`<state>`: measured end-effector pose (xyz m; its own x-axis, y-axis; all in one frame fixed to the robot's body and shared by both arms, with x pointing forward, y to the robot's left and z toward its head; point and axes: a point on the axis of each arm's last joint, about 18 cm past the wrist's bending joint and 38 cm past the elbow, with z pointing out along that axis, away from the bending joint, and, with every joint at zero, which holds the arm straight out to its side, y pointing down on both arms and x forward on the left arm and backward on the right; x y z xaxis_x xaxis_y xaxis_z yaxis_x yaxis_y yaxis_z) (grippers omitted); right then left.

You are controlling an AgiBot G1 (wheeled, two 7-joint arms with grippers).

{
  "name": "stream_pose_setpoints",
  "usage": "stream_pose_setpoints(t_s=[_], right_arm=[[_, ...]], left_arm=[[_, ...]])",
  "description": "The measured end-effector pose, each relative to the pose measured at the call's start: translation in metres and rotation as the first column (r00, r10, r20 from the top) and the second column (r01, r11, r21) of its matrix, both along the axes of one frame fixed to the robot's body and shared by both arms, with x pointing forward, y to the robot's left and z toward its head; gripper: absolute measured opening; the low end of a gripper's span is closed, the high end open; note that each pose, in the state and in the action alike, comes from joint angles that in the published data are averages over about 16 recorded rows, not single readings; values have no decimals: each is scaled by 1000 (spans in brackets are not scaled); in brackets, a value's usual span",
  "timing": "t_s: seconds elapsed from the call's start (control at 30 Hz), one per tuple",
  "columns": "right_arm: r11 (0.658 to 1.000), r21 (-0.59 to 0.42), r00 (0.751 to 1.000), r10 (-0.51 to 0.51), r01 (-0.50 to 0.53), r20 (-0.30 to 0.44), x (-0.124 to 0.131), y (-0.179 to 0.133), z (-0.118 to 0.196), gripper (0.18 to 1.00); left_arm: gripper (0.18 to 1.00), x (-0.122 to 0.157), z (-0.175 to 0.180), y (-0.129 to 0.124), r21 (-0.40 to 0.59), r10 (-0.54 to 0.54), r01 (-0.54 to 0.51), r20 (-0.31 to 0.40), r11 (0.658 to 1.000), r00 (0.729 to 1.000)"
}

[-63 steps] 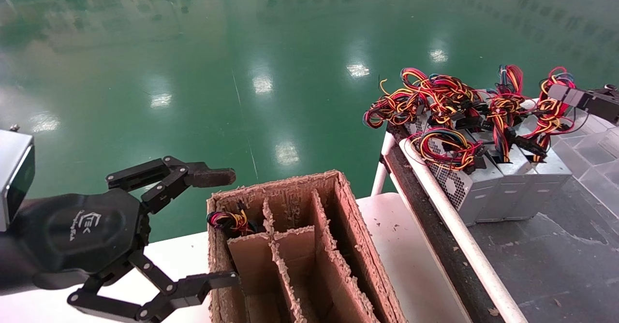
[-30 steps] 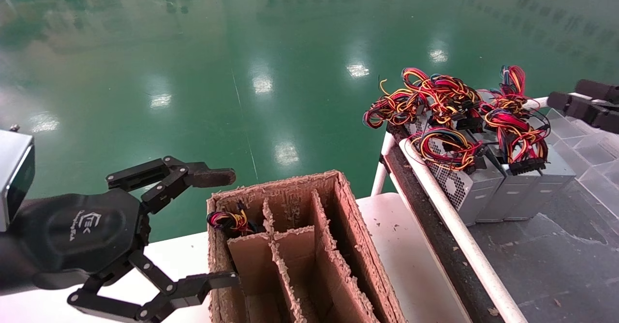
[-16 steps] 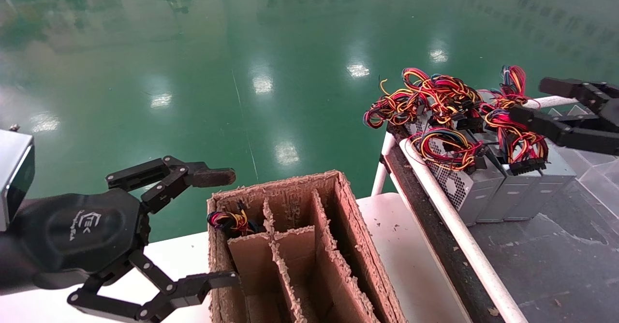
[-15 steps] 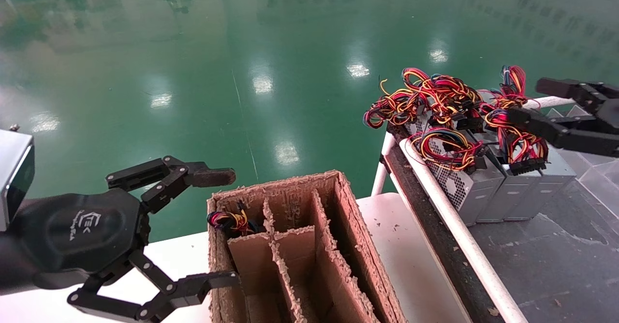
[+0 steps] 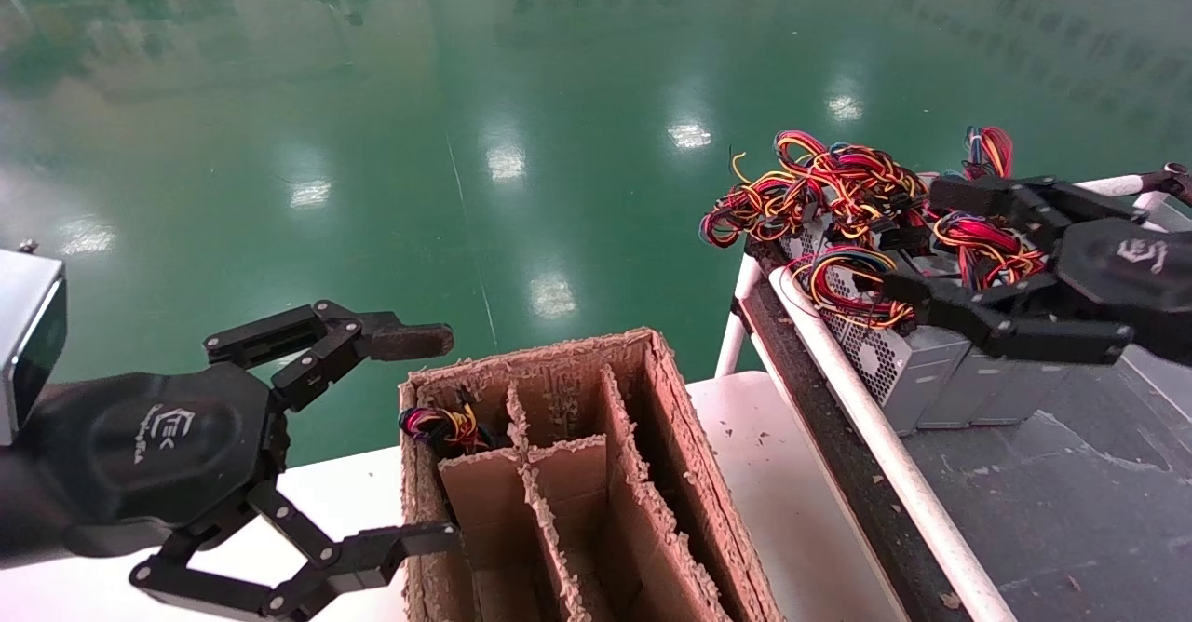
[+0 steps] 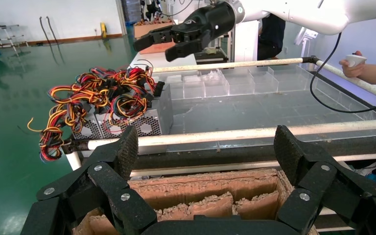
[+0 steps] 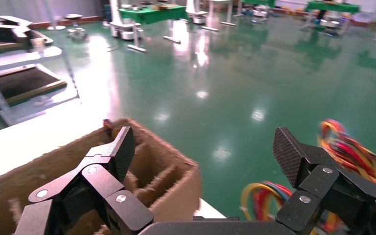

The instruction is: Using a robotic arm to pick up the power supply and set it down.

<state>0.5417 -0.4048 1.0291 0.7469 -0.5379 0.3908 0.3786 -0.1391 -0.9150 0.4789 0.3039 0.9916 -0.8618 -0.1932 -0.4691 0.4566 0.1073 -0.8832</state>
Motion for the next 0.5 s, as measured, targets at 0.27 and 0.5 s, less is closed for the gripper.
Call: stream_pose_setpoints(t_s=[0.27, 0.5], right_arm=[[992, -55, 993, 114, -113, 18, -17, 35, -10, 1001], [983, -78, 986, 167, -165, 22, -26, 51, -15, 1001]], left_arm=[[1001, 0, 0, 0, 0, 0, 0, 0, 1000, 1000], [1001, 0, 0, 0, 0, 0, 0, 0, 1000, 1000]])
